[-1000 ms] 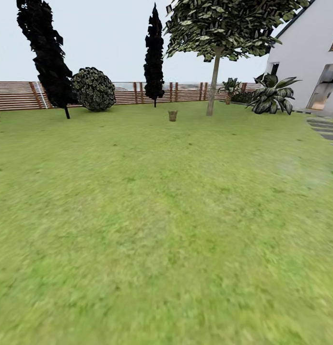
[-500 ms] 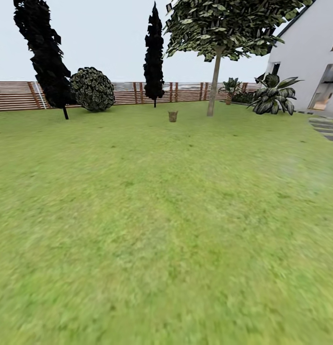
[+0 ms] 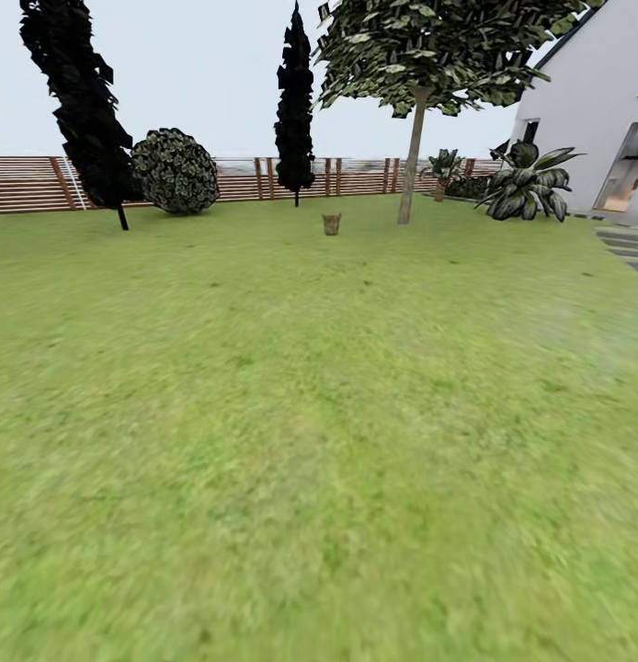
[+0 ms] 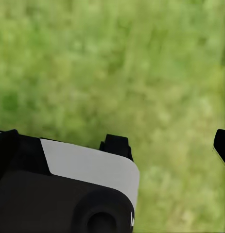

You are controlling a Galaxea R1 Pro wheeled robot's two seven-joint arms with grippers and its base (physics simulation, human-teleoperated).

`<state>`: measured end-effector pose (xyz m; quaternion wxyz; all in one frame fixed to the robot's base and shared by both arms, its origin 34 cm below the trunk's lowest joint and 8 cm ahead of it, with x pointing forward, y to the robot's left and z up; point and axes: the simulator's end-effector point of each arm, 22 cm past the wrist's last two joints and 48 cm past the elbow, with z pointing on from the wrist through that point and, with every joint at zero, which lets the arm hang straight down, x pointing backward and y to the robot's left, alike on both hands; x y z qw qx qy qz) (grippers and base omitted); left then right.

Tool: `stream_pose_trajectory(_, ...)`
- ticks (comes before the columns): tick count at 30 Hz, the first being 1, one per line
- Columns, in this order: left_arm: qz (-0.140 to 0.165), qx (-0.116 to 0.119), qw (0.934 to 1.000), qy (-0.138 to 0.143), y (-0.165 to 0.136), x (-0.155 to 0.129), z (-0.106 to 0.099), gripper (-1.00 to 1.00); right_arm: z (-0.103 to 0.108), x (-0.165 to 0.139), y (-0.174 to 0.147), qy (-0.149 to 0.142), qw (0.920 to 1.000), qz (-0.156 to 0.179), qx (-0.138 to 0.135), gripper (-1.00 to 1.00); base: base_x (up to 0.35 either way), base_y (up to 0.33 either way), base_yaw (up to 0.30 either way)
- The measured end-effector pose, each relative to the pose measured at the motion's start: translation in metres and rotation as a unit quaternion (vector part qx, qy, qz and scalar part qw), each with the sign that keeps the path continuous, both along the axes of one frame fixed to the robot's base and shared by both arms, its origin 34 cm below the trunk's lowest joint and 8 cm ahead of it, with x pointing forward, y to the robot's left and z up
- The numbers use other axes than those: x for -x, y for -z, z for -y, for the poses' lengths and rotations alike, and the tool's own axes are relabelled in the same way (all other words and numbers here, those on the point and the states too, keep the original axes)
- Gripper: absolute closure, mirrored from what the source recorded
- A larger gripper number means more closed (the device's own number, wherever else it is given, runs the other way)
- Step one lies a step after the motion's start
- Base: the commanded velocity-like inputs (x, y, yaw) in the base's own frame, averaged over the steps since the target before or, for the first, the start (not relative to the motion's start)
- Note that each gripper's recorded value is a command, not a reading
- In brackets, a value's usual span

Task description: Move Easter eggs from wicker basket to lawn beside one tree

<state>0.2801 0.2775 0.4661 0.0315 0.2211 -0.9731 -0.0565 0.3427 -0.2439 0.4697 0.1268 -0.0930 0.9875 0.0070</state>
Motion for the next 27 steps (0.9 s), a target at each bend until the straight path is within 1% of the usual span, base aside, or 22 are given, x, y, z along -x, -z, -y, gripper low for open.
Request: stream_pose_trajectory(27, 0.0, 0.001, 1.0, 0.001, 0.0001, -0.0001, 0.0014, -1.0, 0.004, 0.0008, 0.0002, 0.005, 1.0, -0.001, 0.002, -1.0, 0.325, 0.0, 0.0)
